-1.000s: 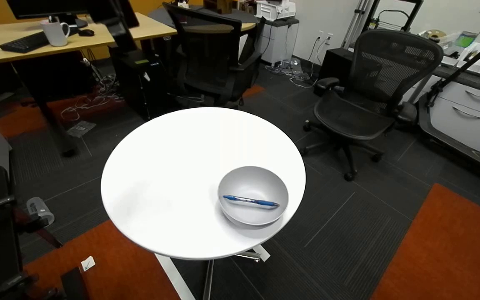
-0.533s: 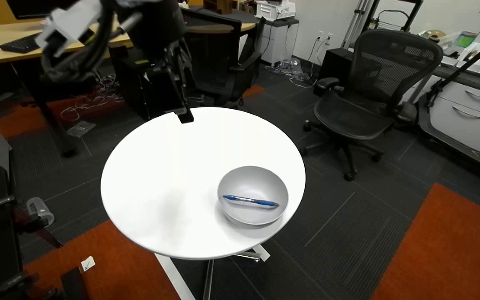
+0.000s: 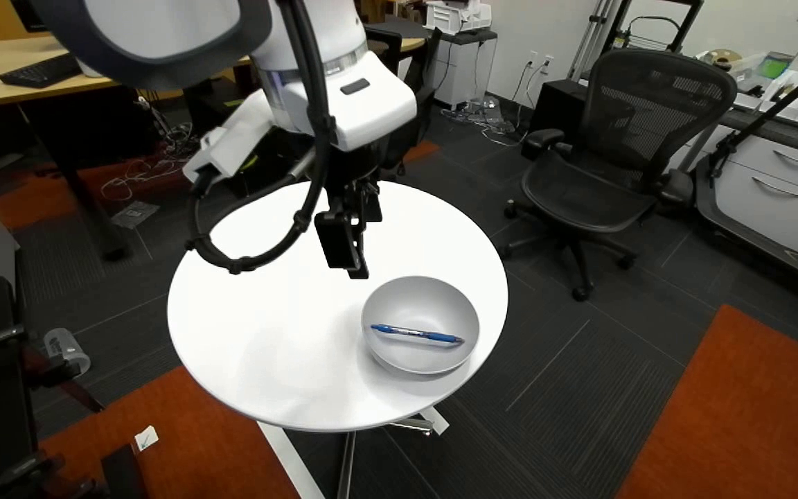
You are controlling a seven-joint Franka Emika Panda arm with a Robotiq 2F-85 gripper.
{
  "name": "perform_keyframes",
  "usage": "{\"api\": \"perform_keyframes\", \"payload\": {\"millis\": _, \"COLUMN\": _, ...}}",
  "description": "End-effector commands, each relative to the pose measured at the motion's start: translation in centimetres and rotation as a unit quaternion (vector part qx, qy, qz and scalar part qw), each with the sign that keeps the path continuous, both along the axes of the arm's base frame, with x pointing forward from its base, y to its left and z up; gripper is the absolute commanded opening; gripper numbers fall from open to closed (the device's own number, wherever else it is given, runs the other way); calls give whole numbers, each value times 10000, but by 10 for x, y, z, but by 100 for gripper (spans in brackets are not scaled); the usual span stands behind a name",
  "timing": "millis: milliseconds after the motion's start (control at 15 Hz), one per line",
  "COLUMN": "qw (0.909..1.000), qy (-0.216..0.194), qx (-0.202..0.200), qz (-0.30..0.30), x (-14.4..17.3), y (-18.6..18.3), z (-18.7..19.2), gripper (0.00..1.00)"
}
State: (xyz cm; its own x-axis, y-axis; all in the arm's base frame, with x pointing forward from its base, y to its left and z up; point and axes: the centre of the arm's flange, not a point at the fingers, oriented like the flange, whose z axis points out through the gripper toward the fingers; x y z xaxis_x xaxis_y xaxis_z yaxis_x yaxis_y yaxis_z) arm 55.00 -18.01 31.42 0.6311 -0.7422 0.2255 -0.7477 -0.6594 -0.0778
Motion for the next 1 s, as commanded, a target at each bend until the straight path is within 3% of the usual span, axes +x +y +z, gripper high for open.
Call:
{"api": "perform_keyframes", "payload": {"millis": 0, "qw": 9997, "qy": 0, "qx": -9, "qz": -233, "x": 22, "y": -9, "z": -13, "gripper": 100}}
{"api": "perform_keyframes", "payload": {"millis": 67, "qw": 9999, "qy": 55, "qx": -17, "qz": -85, "x": 6, "y": -8, "z": -10, "gripper": 100}}
{"api": "perform_keyframes", "payload": {"millis": 533, "qw": 9999, "qy": 102, "qx": -28, "qz": -81, "x": 8, "y": -9, "z": -16, "gripper": 100}}
{"api": "perform_keyframes", "payload": {"millis": 933, "qw": 9993, "qy": 371, "qx": -74, "qz": -62, "x": 34, "y": -18, "z": -52, "gripper": 100}}
